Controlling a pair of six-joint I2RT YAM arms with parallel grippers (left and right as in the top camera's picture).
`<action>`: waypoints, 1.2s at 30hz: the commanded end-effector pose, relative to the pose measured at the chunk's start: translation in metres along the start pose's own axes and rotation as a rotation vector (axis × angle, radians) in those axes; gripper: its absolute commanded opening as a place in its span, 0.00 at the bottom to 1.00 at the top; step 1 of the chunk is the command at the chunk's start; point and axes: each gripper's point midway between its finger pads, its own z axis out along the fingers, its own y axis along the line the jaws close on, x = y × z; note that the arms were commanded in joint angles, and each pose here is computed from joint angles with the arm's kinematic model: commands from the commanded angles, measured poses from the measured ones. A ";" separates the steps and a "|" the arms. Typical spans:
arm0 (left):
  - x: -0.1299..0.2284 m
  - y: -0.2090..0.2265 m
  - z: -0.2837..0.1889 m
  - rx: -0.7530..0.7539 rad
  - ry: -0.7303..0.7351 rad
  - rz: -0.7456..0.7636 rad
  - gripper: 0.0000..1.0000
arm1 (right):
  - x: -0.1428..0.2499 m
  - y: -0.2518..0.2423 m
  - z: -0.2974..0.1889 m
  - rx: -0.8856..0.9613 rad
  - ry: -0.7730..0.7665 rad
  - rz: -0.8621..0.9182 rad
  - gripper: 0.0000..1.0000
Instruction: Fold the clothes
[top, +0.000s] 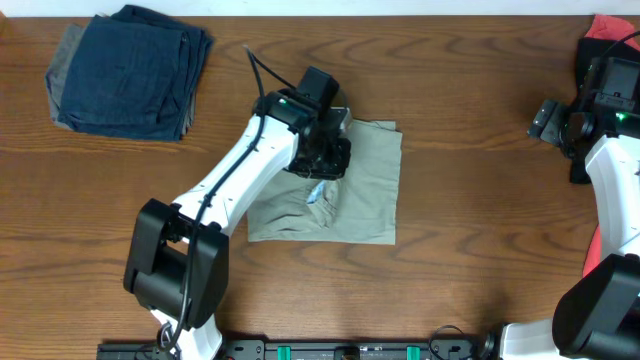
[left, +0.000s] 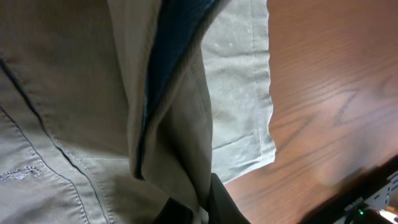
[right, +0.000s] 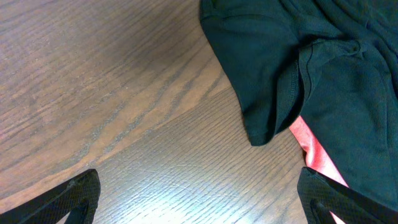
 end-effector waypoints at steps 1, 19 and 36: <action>0.005 -0.012 0.004 0.028 0.015 -0.001 0.07 | -0.005 -0.005 -0.004 0.012 -0.016 0.007 0.99; 0.013 -0.028 0.009 0.041 0.035 0.018 0.27 | -0.004 -0.005 -0.004 0.012 -0.015 0.007 0.99; 0.014 0.001 0.011 -0.061 0.048 -0.038 0.19 | -0.004 -0.005 -0.004 0.012 -0.015 0.007 0.99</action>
